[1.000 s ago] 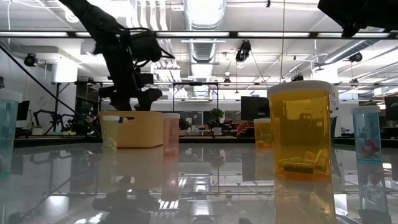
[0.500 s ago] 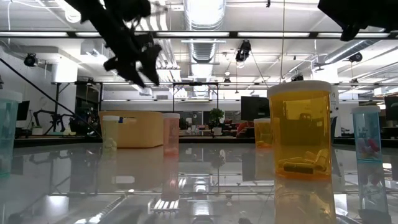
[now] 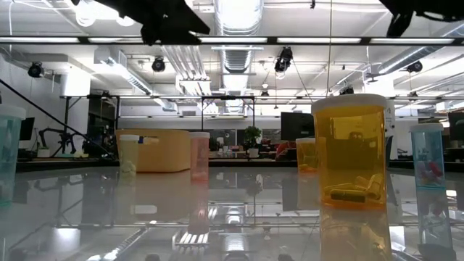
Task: Pick and place medicine bottles into bin by pill shape (circle, oval)
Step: Put the small red pill bottle into the blue bin
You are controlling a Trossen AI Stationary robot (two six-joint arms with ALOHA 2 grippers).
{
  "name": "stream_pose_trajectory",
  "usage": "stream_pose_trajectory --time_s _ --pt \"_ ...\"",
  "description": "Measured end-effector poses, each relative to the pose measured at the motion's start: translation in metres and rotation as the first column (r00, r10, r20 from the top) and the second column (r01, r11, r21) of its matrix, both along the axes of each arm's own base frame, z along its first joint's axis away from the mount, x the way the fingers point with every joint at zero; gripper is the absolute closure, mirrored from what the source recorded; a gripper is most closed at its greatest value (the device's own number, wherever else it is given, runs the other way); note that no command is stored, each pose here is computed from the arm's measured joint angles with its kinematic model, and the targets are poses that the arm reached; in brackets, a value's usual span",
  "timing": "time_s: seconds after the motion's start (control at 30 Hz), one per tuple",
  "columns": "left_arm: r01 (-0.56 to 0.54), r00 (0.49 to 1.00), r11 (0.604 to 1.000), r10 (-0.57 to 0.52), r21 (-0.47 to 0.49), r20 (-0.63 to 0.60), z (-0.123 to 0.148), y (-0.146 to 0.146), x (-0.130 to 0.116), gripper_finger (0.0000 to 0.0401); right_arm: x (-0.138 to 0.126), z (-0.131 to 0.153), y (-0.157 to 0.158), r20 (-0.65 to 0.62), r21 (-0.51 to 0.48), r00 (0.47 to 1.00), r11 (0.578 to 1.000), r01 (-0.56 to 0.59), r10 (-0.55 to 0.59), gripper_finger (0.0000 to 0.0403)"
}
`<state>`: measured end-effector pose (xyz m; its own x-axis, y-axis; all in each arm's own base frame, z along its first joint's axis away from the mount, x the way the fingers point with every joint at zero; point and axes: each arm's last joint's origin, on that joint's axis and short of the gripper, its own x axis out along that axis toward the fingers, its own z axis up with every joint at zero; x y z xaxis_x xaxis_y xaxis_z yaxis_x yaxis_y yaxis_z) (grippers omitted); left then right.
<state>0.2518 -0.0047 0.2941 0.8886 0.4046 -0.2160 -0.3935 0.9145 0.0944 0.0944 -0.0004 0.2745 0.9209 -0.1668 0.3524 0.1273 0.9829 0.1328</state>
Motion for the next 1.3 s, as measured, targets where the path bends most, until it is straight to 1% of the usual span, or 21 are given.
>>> stream_pose_trajectory --time_s 0.07,0.13,0.23,0.27,0.33,0.47,0.6,0.7,0.8,0.87,0.93,1.0,1.07,1.1,1.17,1.3 --pt "0.016 1.0 0.999 -0.017 0.04 0.018 0.0 -0.002 0.0 0.012 0.007 0.009 0.0 -0.027 -0.009 1.0 1.0 0.002 -0.002 0.0335" --pt "0.016 1.0 0.998 -0.017 0.052 0.018 0.0 -0.001 0.0 0.012 0.015 0.019 0.001 -0.055 -0.016 0.998 1.0 0.003 -0.004 0.0335" --pt "0.018 1.0 0.997 -0.019 0.069 0.013 0.001 -0.001 -0.001 0.012 0.045 0.022 0.003 -0.21 -0.044 0.978 0.999 0.003 -0.012 0.0335" --pt "0.02 1.0 0.997 -0.021 0.079 0.008 0.001 -0.001 -0.001 0.012 0.054 0.022 0.004 -0.264 -0.049 0.965 0.999 0.0 -0.013 0.0335" --pt "0.027 1.0 0.994 -0.027 0.102 -0.003 0.001 -0.001 -0.001 0.012 0.065 0.024 0.004 -0.343 -0.051 0.939 0.999 -0.004 -0.014 0.0335" --pt "0.037 0.999 0.988 -0.034 0.147 -0.021 0.001 -0.001 -0.002 0.012 0.085 0.028 0.006 -0.468 -0.035 0.884 0.999 -0.009 -0.008 0.0335" --pt "0.047 0.998 0.982 -0.04 0.184 -0.045 -0.001 -0.001 -0.002 0.012 0.103 0.029 0.007 -0.556 -0.025 0.831 1.0 -0.013 -0.003 0.0335" --pt "0.048 0.998 0.982 -0.04 0.184 -0.05 -0.006 -0.001 -0.004 0.012 0.116 0.021 0.011 -0.627 -0.015 0.779 1.0 -0.026 0.011 0.0335" --pt "0.048 0.998 0.981 -0.04 0.187 -0.044 -0.013 0.0 -0.007 0.012 0.128 0.029 0.015 -0.606 -0.015 0.795 0.999 -0.038 0.021 0.0335" --pt "0.049 0.998 0.981 -0.041 0.189 -0.046 -0.017 0.0 -0.009 0.012 0.135 0.023 0.017 -0.64 -0.011 0.768 0.999 -0.045 0.027 0.0335" --pt "0.049 0.998 0.98 -0.041 0.191 -0.046 -0.018 0.0 -0.013 0.012 0.143 0.021 0.02 -0.653 0.0 0.756 0.999 -0.049 0.037 0.0335" --pt "0.045 0.999 0.981 -0.041 0.19 -0.022 -0.016 0.0 -0.017 0.012 0.149 0.015 0.024 -0.684 0.003 0.728 0.998 -0.059 0.046 0.0335" --pt "0.044 0.999 0.981 -0.042 0.19 -0.014 -0.017 0.001 -0.024 0.012 0.157 0.02 0.027 -0.667 0.005 0.743 0.998 -0.068 0.054 0.0335" --pt "0.044 0.999 0.981 -0.042 0.189 -0.013 -0.018 0.001 -0.026 0.012 0.16 0.02 0.028 -0.669 0.004 0.741 0.997 -0.071 0.056 0.0335" --pt "0.044 0.999 0.981 -0.043 0.189 -0.007 -0.019 0.001 -0.032 0.012 0.169 0.015 0.031 -0.697 0.002 0.715 0.997 -0.077 0.057 0.0335" --pt "0.037 0.999 0.982 -0.043 0.183 0.024 -0.018 0.002 -0.038 0.012 0.188 0.012 0.035 -0.727 -0.002 0.684 0.997 -0.082 0.055 0.0335"
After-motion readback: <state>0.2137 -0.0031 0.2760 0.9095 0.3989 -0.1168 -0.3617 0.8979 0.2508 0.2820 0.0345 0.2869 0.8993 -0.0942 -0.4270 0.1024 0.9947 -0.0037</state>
